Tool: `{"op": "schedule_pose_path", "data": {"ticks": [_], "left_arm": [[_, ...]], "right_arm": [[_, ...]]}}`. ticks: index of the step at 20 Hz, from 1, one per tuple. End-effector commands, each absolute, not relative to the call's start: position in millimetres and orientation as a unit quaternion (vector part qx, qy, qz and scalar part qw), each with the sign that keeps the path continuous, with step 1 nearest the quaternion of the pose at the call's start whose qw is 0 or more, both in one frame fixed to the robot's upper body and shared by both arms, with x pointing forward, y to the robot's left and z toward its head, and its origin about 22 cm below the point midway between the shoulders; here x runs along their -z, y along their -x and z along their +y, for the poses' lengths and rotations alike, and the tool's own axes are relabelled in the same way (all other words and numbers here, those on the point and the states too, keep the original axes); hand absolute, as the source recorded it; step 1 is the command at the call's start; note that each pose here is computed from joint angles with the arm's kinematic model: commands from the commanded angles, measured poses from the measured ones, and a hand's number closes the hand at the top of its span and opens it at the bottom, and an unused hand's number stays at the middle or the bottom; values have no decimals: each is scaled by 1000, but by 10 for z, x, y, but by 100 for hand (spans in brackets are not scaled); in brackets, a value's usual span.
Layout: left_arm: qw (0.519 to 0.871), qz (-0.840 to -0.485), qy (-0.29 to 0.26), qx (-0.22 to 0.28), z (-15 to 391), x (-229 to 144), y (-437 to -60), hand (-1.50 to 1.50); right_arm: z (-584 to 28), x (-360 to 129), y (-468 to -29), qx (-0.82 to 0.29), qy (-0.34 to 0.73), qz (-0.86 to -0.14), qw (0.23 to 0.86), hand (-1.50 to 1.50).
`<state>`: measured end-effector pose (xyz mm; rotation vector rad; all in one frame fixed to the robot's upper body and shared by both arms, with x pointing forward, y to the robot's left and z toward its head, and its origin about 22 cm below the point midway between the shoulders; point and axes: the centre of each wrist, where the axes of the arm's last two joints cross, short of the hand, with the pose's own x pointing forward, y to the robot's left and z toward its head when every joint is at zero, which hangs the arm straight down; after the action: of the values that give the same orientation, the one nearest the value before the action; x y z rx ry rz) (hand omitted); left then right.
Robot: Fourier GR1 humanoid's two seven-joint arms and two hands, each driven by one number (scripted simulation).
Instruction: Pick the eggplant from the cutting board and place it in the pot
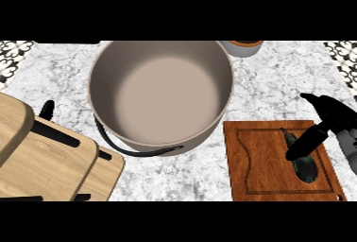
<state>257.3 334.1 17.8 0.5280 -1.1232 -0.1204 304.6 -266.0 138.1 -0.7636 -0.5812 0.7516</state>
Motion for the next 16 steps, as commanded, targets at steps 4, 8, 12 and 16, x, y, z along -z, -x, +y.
{"op": "schedule_pose_path", "data": {"ticks": [4, 8, 12, 16], "left_arm": [[802, -543, -243, 48, 3312, -383, -2639, 0], [806, -538, -242, 53, 3295, -309, -2620, 0], [801, -542, -248, 51, 3372, -154, -2596, 0], [806, -538, -241, 46, 3316, -274, -2682, 0]], "right_arm": [[-2679, -1322, -3075, -338, 383, -186, 839, -150], [-2669, -1025, -3041, -344, 372, -167, 846, -150], [-2664, -885, -3094, -349, 376, -162, 843, -150], [-2508, -724, -3117, -340, 377, -180, 843, -150]]}}
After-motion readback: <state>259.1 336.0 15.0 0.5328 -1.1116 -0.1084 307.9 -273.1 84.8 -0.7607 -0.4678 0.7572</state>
